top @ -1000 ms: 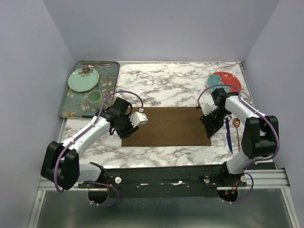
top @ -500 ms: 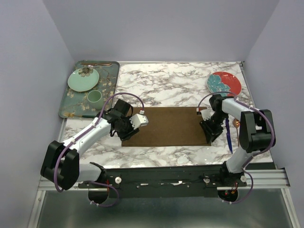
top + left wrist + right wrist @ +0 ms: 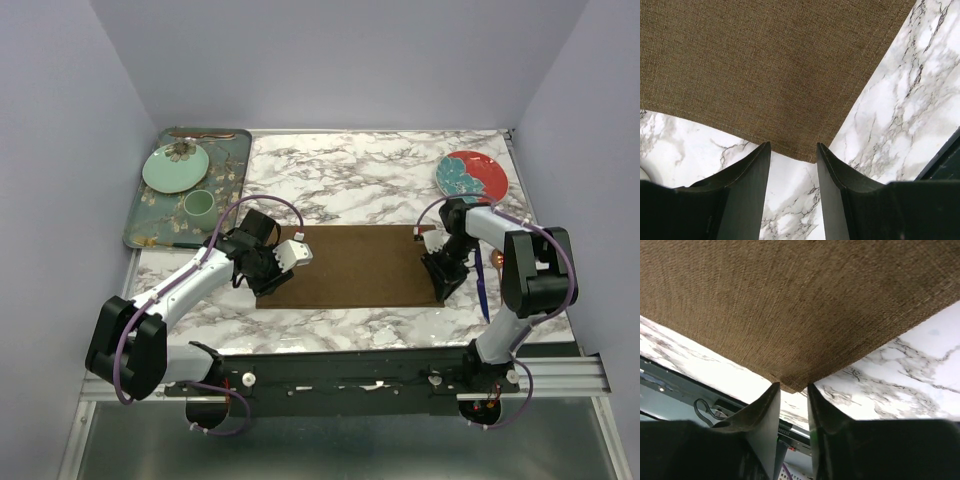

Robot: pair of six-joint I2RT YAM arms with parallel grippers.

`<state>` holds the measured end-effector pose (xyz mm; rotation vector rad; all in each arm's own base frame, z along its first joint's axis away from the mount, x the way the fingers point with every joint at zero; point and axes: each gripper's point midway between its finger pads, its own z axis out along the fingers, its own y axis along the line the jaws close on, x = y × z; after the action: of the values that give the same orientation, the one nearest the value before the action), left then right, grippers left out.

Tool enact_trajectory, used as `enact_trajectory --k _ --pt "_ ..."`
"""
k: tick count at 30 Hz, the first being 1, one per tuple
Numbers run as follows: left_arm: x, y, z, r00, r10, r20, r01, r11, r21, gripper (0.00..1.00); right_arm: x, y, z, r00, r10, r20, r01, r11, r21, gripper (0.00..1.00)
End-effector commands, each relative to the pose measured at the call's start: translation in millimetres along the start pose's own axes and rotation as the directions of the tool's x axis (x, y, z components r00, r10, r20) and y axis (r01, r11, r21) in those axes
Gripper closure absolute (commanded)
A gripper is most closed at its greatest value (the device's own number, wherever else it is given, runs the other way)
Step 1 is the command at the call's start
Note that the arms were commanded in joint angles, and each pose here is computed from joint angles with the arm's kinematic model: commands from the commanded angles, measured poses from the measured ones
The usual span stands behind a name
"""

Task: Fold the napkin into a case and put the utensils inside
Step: Fold and flatten the napkin at the center of the board.

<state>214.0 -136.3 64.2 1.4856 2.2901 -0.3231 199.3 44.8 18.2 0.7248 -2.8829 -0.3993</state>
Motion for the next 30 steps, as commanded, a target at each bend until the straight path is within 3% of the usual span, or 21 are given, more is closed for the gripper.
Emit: enact_trajectory --k 1,4,7,18,30 --pt "-2 0 2 1.0 0.001 0.007 -0.001 1.0 -0.004 0.49 -8 -11 0 1.0 0.008 0.011 -0.009 0.999 0.048 0.73" --pt "-1 0 2 1.0 0.001 0.003 -0.001 1.0 -0.002 0.49 -7 -12 -3 1.0 0.004 0.016 -0.005 0.998 0.061 0.82" --pt "0 0 2 1.0 0.002 0.002 -0.002 1.0 -0.006 0.49 -7 -8 -7 1.0 0.004 0.02 -0.005 0.999 0.052 0.99" --pt "4 -3 3 1.0 -0.006 -0.003 0.006 1.0 -0.002 0.49 4 10 -31 0.998 -0.015 0.053 0.014 1.0 0.026 0.99" --pt "5 -4 4 1.0 -0.029 -0.006 0.029 1.0 0.0 0.49 20 9 -7 0.999 0.012 -0.052 -0.012 1.0 -0.011 0.99"
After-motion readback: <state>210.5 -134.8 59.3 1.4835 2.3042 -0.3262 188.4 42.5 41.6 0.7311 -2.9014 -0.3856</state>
